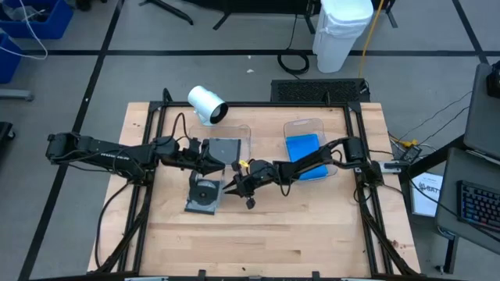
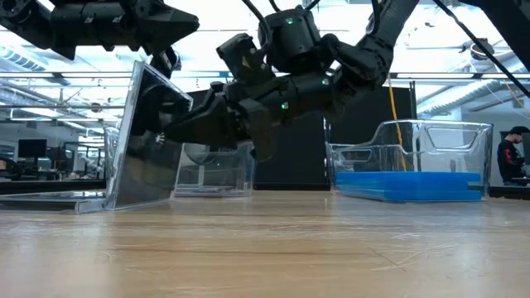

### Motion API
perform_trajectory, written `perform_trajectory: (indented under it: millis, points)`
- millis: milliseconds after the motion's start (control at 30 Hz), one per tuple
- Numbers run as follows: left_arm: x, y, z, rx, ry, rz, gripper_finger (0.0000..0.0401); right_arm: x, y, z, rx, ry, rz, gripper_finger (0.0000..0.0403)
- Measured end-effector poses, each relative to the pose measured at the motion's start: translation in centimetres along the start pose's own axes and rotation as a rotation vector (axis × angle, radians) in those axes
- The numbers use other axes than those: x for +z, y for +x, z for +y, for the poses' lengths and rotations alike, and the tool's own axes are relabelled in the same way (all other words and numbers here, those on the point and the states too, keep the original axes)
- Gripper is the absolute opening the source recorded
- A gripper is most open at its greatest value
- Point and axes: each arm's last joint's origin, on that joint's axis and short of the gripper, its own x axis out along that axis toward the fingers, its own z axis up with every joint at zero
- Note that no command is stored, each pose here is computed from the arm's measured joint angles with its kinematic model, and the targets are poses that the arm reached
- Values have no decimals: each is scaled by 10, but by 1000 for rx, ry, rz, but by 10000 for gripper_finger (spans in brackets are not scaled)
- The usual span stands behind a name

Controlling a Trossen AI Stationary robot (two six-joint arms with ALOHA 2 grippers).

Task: Pick & place jewel cases by type
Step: Put the bottom black cd case into the left transparent bin

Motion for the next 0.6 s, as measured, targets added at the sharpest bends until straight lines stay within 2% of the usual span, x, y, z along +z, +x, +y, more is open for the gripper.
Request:
perform_trajectory:
  millis: [267,433,533,600]
  points:
    - [-5,0,-1,-8,13,51,31,2,1,-1,-9,56,-8,175]
    - [-27,-2,-4,-113,216,284,31,2,1,-1,-9,85,-7,213]
    - [-41,-5,-7,-137,323,409,31,2,1,-1,-11,89,-9,219]
    - [-44,-6,-13,-152,378,437,31,2,1,-1,-11,90,-8,218]
